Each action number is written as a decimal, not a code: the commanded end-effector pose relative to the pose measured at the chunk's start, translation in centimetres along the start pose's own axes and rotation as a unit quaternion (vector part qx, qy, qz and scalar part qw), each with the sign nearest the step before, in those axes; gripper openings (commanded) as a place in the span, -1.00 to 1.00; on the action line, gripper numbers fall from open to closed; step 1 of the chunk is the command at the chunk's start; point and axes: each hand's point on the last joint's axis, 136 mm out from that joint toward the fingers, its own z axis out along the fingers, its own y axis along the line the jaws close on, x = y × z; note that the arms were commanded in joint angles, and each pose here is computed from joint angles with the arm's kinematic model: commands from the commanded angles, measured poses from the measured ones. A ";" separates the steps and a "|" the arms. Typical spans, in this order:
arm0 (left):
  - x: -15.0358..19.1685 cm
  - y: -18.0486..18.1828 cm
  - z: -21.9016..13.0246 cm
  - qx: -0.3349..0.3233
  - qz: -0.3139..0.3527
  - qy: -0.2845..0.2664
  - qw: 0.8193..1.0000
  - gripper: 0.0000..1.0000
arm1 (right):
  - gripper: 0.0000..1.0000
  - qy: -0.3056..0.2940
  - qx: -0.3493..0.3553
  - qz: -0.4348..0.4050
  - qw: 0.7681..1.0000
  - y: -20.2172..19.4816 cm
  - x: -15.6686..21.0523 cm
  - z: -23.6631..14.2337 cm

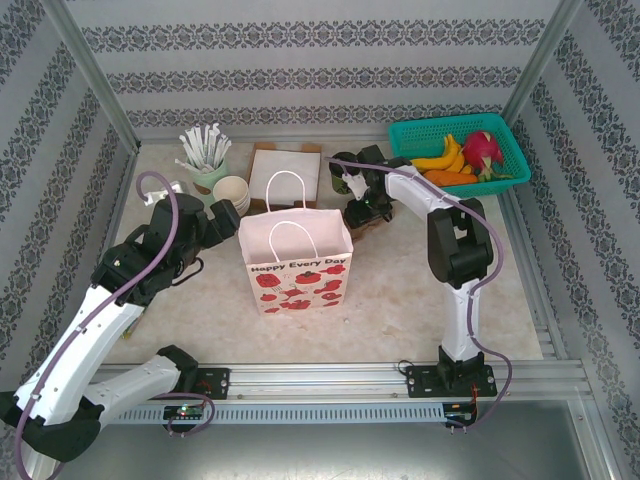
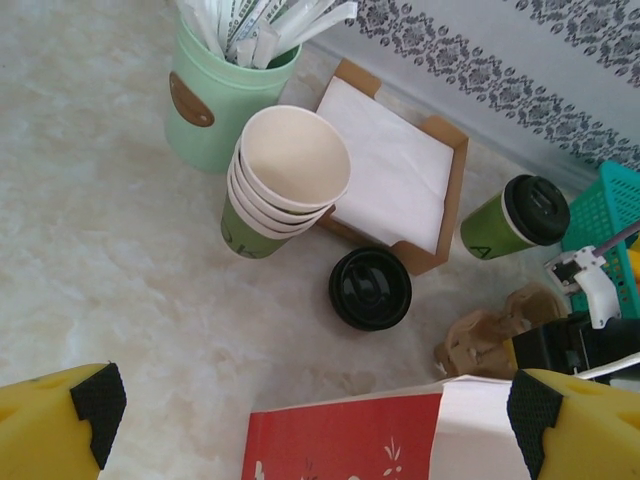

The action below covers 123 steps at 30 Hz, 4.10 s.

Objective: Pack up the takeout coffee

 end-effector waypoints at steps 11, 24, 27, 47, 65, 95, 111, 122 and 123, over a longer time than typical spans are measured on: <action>0.1 -0.4 1.4 0.003 -0.024 -0.003 1.000 0.99 | -0.18 0.032 -0.003 -0.019 0.999 0.2 0.4 0.6; 0.2 -0.7 1.4 0.008 -0.014 0.000 1.000 0.99 | -0.26 0.013 -0.002 -0.012 1.000 0.5 -0.2 -0.8; 0.2 -0.8 1.5 0.010 -0.012 0.002 1.000 0.99 | -0.18 0.019 -0.002 -0.014 1.000 0.6 0.0 -0.6; -1.2 -8.7 0.8 0.159 0.228 0.011 0.960 0.99 | -1.00 -0.027 0.015 0.046 0.998 0.9 0.6 -4.4; 0.9 -18.3 6.1 0.295 0.447 0.083 0.840 0.14 | -1.00 -0.055 0.039 0.152 0.986 1.1 9.2 -9.0; -1.3 -14.1 6.4 0.143 0.191 0.109 0.965 -1.00 | -1.00 -0.124 0.065 0.203 0.969 0.3 10.6 -15.7; 0.3 -16.8 5.1 0.235 0.248 0.144 0.929 -1.00 | -1.00 -0.268 0.020 0.225 0.936 2.4 5.3 -27.1; 0.4 -17.1 5.9 0.272 0.237 0.155 0.920 -1.00 | -1.00 -0.338 -0.282 0.054 0.896 15.7 -1.8 -34.9; 0.4 -17.2 6.0 0.276 0.235 0.156 0.919 -1.00 | -1.00 -0.335 -0.297 0.045 0.893 16.5 -2.0 -35.1</action>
